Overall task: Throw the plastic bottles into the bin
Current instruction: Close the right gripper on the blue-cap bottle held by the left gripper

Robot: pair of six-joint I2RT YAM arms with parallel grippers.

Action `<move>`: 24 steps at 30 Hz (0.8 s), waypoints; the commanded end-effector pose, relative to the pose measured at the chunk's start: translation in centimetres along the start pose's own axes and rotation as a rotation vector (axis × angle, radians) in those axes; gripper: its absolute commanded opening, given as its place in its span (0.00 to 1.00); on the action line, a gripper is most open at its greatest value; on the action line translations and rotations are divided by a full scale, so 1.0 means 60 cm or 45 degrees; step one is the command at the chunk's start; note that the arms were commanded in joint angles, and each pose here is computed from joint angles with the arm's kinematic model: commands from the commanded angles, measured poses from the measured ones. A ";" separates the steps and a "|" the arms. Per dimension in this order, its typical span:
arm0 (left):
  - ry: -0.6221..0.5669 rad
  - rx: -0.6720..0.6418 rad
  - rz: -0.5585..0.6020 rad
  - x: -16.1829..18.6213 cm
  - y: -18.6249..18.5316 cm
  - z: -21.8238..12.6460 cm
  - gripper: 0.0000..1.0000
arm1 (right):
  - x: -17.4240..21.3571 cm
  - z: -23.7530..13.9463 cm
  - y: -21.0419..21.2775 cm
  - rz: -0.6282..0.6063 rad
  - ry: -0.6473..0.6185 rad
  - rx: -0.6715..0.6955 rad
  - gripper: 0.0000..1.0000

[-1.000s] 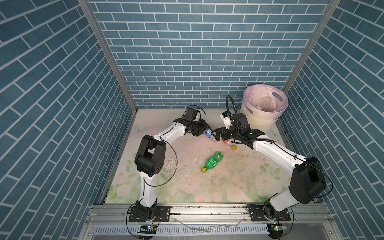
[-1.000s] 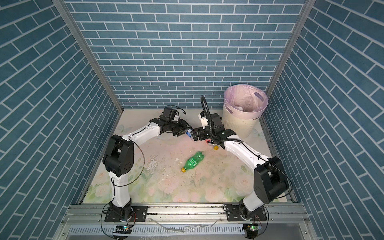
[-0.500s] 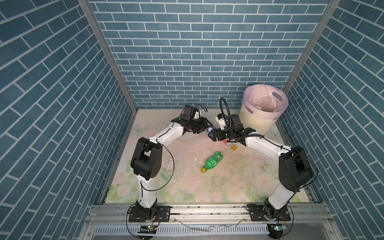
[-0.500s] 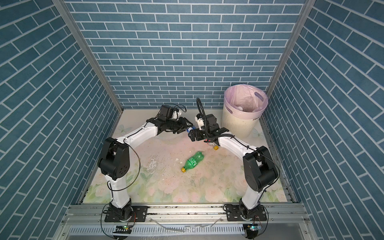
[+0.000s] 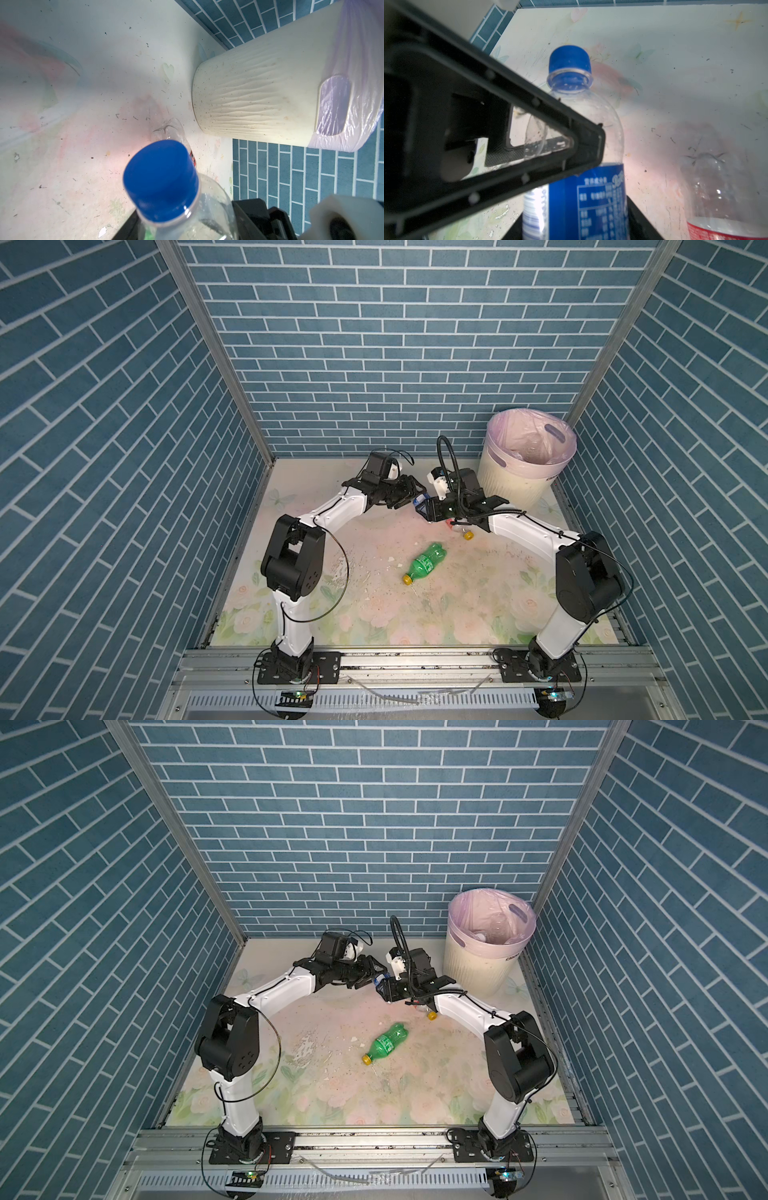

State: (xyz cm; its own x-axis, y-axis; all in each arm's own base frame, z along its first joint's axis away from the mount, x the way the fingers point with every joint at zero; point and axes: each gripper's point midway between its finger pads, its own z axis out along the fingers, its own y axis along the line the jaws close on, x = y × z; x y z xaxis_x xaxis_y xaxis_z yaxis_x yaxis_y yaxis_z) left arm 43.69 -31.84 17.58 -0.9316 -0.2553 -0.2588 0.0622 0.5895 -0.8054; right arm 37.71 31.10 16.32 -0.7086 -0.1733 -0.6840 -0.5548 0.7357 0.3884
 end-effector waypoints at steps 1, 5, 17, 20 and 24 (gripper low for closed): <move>-0.026 0.001 -0.006 -0.002 -0.005 -0.019 0.64 | -0.033 -0.012 -0.002 0.025 -0.081 0.019 0.56; -0.028 -0.002 -0.026 -0.005 0.002 -0.019 0.67 | -0.031 -0.014 -0.003 0.030 -0.085 0.022 0.55; -0.067 0.041 -0.096 -0.025 0.014 -0.030 0.84 | -0.010 -0.017 -0.014 0.042 -0.064 0.060 0.51; -0.073 0.049 -0.093 -0.028 0.013 -0.032 0.88 | -0.003 -0.019 -0.018 0.044 -0.058 0.070 0.50; -0.087 0.057 -0.089 -0.033 0.012 -0.038 0.92 | -0.001 -0.025 -0.019 0.042 -0.057 0.079 0.50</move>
State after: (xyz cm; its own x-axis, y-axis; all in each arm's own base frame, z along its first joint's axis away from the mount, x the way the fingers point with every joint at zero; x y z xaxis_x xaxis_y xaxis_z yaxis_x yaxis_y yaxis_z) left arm 44.66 -29.89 16.94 -0.9220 -0.3294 -0.2033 -0.0103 0.5460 -0.8377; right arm 37.82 30.19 15.79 -0.7123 -0.1594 -0.6835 -0.5274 0.7641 0.3714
